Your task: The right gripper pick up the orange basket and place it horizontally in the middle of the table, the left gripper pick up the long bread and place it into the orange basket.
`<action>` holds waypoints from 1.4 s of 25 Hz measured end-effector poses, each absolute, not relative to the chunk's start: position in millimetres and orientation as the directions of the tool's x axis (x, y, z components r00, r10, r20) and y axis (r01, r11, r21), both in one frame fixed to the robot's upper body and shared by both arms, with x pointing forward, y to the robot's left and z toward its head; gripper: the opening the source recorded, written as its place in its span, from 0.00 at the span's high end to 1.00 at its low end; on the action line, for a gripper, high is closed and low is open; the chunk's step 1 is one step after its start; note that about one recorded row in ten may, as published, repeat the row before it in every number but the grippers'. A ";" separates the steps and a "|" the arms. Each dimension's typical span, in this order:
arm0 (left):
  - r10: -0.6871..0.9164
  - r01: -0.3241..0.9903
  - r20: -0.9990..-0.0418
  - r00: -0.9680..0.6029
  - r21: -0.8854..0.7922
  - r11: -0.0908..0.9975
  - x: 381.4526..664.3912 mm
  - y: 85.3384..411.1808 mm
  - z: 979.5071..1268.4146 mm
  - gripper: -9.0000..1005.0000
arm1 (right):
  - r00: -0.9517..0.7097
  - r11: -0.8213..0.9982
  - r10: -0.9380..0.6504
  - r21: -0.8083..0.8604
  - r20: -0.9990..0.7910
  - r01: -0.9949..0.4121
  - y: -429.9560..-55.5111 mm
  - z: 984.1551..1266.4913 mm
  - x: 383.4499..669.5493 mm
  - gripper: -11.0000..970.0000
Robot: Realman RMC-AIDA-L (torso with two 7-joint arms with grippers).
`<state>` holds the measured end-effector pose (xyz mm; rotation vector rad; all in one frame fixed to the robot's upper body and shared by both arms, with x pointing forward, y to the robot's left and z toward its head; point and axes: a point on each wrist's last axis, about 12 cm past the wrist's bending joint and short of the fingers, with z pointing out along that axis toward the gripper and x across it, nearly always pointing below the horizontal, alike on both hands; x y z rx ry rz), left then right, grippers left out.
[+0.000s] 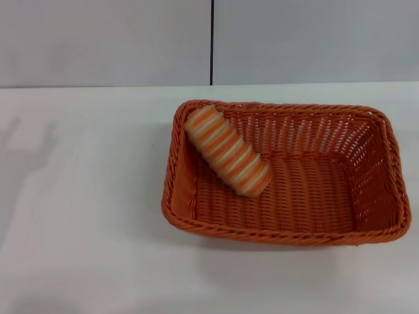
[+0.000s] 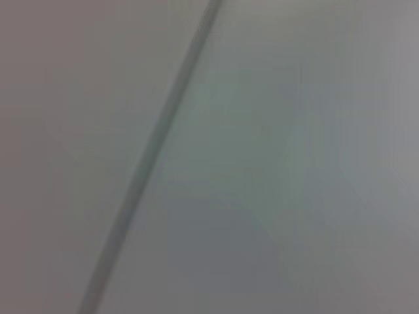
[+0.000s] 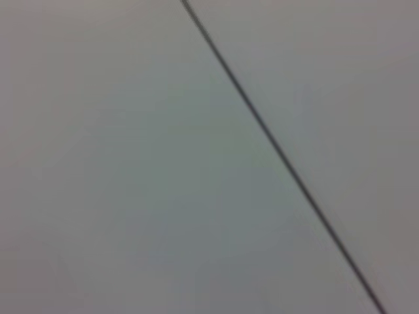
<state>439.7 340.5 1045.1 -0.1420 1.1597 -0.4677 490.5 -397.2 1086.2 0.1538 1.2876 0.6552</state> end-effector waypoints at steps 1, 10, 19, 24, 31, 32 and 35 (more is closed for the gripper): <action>-0.386 0.209 -0.845 0.369 -0.329 0.921 429.6 346.9 1044.2 0.19 | 0.137 0.817 0.529 0.458 -0.838 -0.351 -397.7 1084.4 489.3 0.24; -0.192 0.024 -0.854 0.484 -0.206 0.978 413.6 352.5 1046.1 0.21 | 0.225 0.878 0.473 0.434 -0.852 -0.201 -399.1 1067.7 480.6 0.24; -0.161 -0.006 -0.852 0.498 -0.189 0.982 413.5 354.5 1047.3 0.26 | 0.255 0.877 0.479 0.467 -0.840 -0.112 -404.4 1058.5 471.2 0.24; -0.159 -0.015 -0.854 0.495 -0.191 0.981 413.4 355.6 1046.8 0.29 | 0.262 0.875 0.480 0.476 -0.837 -0.083 -407.7 1056.6 468.8 0.24; -0.177 -0.025 -0.864 0.471 -0.214 0.977 412.9 355.0 1042.7 0.33 | 0.262 0.873 0.484 0.483 -0.835 -0.073 -408.1 1055.2 468.4 0.24; -0.179 -0.026 -0.864 0.470 -0.216 0.976 412.7 354.9 1042.4 0.33 | 0.262 0.872 0.484 0.483 -0.835 -0.072 -408.2 1055.2 468.4 0.24; -0.197 -0.030 -0.863 0.466 -0.238 0.971 410.8 353.1 1040.7 0.33 | 0.261 0.872 0.484 0.483 -0.835 -0.071 -408.2 1055.0 468.4 0.24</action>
